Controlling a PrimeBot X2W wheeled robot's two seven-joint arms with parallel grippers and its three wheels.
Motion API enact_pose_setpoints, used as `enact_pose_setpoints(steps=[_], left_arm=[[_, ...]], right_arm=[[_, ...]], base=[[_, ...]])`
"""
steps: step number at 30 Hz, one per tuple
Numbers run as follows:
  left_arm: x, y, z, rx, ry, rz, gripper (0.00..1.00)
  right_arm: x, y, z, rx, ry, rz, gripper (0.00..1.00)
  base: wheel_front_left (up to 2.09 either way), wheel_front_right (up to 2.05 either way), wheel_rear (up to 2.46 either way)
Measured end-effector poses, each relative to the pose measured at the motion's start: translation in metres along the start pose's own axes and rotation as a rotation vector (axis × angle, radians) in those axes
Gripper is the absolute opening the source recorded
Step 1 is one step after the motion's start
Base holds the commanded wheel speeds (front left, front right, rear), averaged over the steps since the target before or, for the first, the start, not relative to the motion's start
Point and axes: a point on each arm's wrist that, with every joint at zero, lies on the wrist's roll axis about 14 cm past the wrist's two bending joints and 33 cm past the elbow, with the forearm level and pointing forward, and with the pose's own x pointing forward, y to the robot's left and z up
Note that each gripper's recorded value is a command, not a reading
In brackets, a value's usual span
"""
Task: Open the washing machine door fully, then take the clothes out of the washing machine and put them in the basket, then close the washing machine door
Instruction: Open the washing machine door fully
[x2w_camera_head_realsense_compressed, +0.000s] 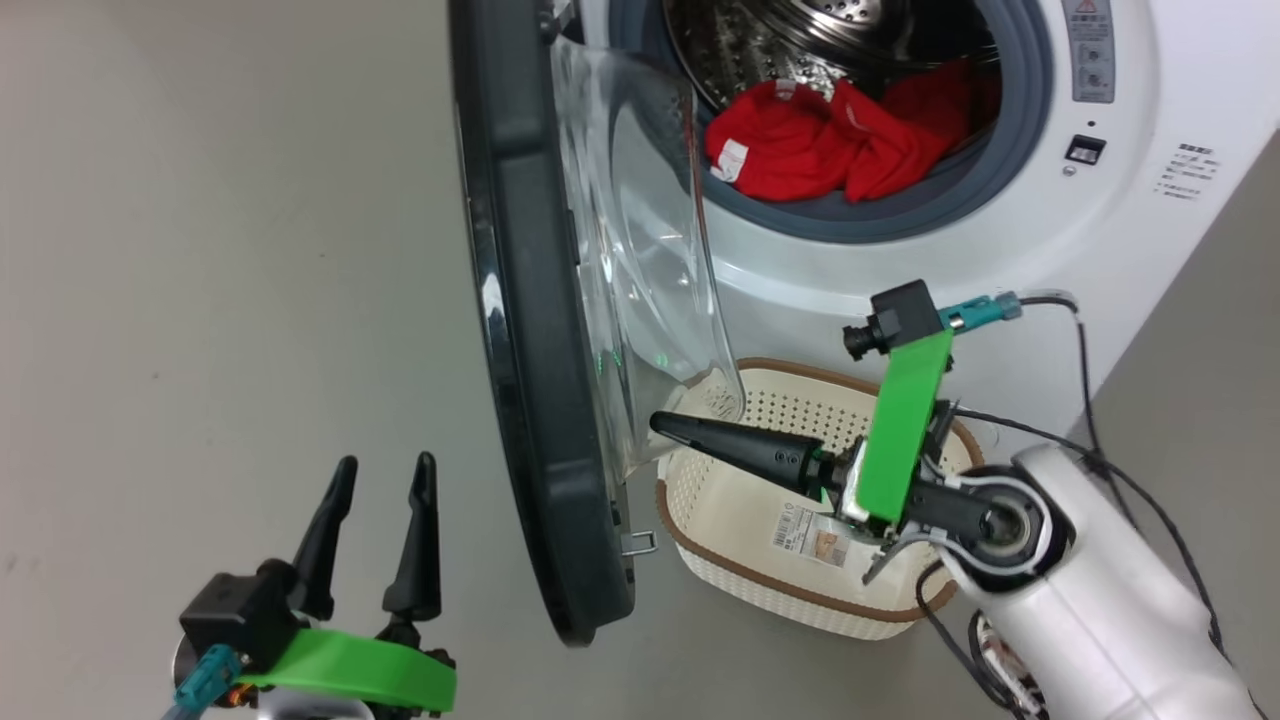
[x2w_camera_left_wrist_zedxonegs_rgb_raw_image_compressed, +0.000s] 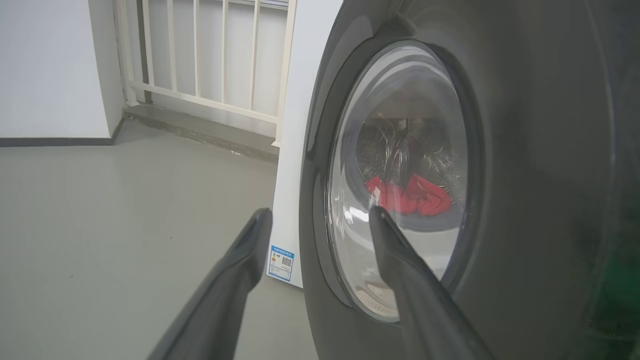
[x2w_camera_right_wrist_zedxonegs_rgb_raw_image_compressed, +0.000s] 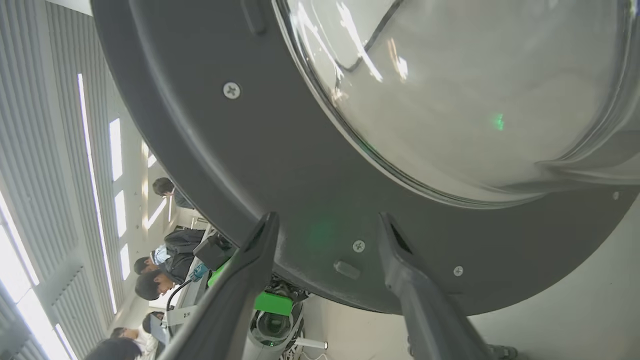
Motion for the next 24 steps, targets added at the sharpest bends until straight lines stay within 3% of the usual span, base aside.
enact_pose_setpoints(steps=[6,14,20,24], left_arm=[[0.000,-0.003,-0.006,0.008,0.014,-0.013,1.00],[0.001,-0.004,-0.002,0.007,0.001,-0.021,1.00],[0.001,-0.008,0.001,0.056,-0.008,-0.043,1.00],[0.000,-0.009,0.003,0.056,-0.017,-0.046,1.00]], right_arm=[[-0.018,-0.005,0.014,-0.320,-0.193,-0.135,1.00],[-0.039,-0.032,0.011,-0.700,-0.335,-0.279,1.00],[-0.059,-0.052,0.017,-0.831,-0.440,-0.349,1.00],[-0.077,-0.068,0.028,-0.947,-0.451,-0.450,1.00]], base=[[0.00,0.00,0.00],[0.00,0.00,0.00],[0.00,0.00,0.00],[0.00,0.00,0.00]])
